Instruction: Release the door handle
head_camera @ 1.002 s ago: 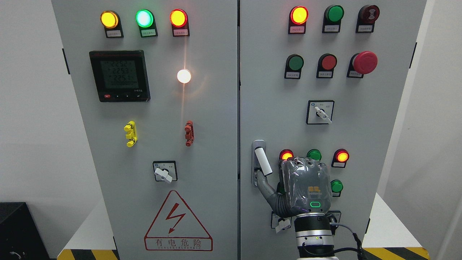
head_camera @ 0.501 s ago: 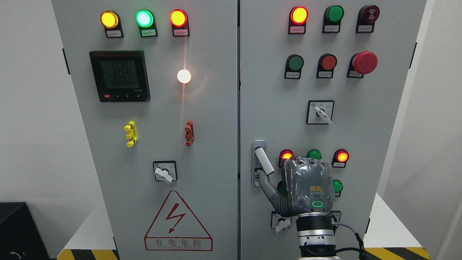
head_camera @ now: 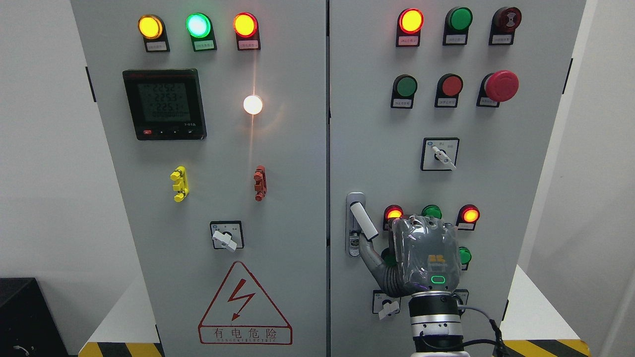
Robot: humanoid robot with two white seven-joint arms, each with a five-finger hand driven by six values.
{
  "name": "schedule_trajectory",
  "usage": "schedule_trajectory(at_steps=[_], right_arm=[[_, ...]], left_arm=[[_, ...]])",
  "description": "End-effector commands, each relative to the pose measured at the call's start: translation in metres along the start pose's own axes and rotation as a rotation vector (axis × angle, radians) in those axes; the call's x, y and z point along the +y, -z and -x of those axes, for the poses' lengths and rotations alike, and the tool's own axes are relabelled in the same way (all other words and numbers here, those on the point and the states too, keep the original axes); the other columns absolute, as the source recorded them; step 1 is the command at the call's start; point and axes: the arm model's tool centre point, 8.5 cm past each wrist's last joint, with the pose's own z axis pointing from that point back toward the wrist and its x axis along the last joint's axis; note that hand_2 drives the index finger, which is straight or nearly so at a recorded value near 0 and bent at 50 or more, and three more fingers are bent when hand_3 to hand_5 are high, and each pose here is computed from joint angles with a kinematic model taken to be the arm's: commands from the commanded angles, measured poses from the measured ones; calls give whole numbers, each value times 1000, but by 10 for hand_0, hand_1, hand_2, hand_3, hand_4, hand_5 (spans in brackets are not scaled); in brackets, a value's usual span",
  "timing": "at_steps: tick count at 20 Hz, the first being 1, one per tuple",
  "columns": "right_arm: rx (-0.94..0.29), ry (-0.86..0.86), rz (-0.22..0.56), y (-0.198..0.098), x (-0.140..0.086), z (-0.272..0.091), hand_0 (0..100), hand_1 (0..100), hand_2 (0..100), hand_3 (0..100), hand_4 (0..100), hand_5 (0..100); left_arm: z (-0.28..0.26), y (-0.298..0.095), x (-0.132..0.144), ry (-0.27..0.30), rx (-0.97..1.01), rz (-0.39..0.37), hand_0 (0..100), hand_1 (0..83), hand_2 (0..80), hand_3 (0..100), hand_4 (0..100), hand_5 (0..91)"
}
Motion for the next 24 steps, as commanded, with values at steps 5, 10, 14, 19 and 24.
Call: schedule_trajectory(at_steps=[5,10,14,19,24], right_arm=[[9,0,17,1,-4,3,439,378,947,1000,1000,1000],[13,1,21,1,-6,5,448,373,946,1000,1000,1000],[13,1,22,1,-6,5,453,369,946,1000,1000,1000],[13,1,19,1,-5,5,456,368,945,1000,1000,1000],[23,-1,24,2,-6,9,458,368,946,1000,1000,1000]], left_arm=[[-7,0,1,3,3,-4,120,556,0,0,0,0],[-7,0,1,3,3,-4,120,556,0,0,0,0],[-7,0,1,3,3,-4,120,556,0,0,0,0],[-7,0,1,2,3,-4,120,556,0,0,0,0],[-7,0,1,3,3,-4,120,556,0,0,0,0]])
